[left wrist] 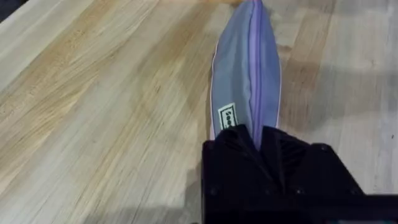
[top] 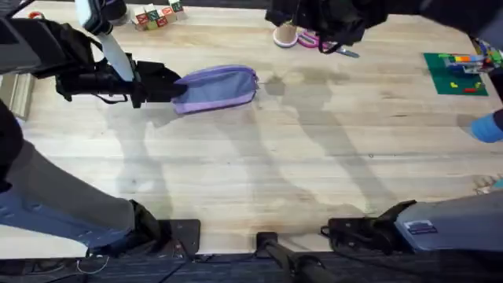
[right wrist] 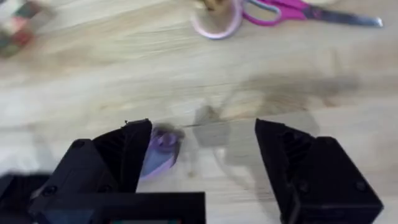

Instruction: Unzip the bag, pick up the pens from the table one at a time and place them inside, then zip the bag closed.

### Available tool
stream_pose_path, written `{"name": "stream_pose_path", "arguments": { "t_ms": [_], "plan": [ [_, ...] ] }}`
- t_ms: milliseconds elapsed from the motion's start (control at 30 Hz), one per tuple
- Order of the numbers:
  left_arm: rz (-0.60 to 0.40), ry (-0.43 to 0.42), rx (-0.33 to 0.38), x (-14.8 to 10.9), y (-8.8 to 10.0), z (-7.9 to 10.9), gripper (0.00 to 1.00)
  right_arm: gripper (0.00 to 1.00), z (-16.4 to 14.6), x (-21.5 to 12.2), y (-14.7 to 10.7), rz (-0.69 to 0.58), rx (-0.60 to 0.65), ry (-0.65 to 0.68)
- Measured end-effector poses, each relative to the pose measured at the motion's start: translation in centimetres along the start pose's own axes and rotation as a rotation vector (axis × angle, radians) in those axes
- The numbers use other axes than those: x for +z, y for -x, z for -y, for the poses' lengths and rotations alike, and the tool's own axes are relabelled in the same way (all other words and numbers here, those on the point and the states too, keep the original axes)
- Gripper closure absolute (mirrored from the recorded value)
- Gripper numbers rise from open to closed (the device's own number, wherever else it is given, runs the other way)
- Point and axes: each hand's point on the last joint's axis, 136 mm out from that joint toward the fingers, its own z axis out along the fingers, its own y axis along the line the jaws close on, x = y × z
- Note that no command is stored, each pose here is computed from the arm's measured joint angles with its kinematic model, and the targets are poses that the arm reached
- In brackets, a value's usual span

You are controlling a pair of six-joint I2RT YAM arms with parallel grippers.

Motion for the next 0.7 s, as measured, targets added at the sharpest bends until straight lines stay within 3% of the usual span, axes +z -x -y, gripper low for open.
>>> {"name": "stream_pose_path", "arguments": {
  "t_ms": [100,300,367,567,700],
  "plan": [
    [-0.001,0.000,0.001,0.0,0.0,0.0,0.916,0.006,-1.5,-1.9,-0.1,0.027,-0.099,0.046],
    [-0.004,0.013,-0.010,-0.4,-0.3,-0.2,0.054,0.006,-3.0,-2.7,-1.0,0.026,-0.223,0.078],
    [-0.005,0.015,-0.009,-0.4,-0.3,-0.3,0.011,0.006,-3.1,-2.7,-1.0,0.027,-0.236,0.080],
    [-0.015,0.007,-0.030,-0.5,-0.4,0.1,0.005,0.006,-2.8,-2.7,-1.4,0.014,-0.308,0.070],
    [-0.084,0.051,0.015,-1.9,0.8,0.4,0.005,0.005,-1.8,-2.8,-2.7,-0.044,-0.373,0.038]
  ]
}}
